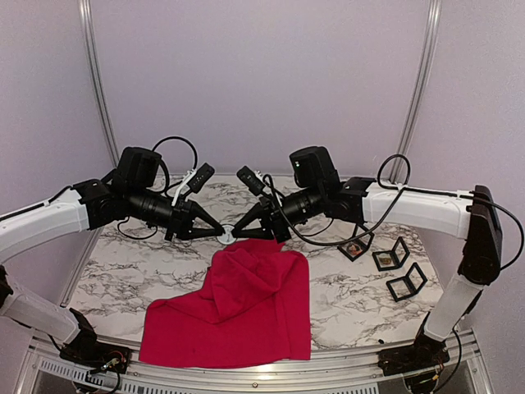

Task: Remove the brooch from the garment
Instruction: Pass from the right arm to the left, then close the brooch at the center of the board.

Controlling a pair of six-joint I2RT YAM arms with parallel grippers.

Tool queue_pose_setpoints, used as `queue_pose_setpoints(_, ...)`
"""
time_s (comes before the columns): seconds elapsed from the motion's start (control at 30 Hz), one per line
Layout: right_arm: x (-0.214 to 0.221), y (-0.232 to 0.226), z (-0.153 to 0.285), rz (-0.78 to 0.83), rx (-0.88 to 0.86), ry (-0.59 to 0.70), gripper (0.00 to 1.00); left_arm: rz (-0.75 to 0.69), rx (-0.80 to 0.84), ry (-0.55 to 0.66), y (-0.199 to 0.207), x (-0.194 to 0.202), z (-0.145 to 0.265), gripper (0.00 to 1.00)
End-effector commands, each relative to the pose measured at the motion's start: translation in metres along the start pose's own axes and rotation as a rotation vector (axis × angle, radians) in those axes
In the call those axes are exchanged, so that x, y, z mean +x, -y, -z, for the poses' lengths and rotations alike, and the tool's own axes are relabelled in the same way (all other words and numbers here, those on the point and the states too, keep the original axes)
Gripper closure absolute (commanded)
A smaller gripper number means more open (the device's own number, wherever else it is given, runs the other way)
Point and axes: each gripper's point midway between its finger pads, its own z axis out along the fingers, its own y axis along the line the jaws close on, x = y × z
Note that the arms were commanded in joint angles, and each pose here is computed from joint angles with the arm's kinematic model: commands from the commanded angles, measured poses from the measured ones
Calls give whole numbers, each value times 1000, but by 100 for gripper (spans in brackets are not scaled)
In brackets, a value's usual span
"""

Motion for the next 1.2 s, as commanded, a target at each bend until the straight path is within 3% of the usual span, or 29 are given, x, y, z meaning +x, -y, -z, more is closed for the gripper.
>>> queue_pose_setpoints(0.0,-18,3,-1,39,37,32,98,1,17,28,3,-3,-5,100)
queue_pose_setpoints(0.07,-20,5,-1,19,50,49,89,11,-3,65,0,-5,-4,100)
queue_pose_setpoints(0.17,-22,8,2,7,74,79,65,10,-55,161,-5,-15,2,100)
queue_pose_setpoints(0.23,-25,11,5,8,97,111,54,32,-95,221,-10,-19,6,100)
queue_pose_setpoints(0.37,-28,17,17,-9,141,176,40,64,-164,342,-21,-28,18,100)
queue_pose_setpoints(0.5,-33,21,31,-34,179,267,32,101,-166,467,-21,-39,28,100)
queue_pose_setpoints(0.8,-60,11,47,-122,77,592,27,112,-101,697,-11,-64,45,100)
queue_pose_setpoints(1.17,-81,0,31,-122,22,705,41,105,-66,711,-2,-71,34,100)
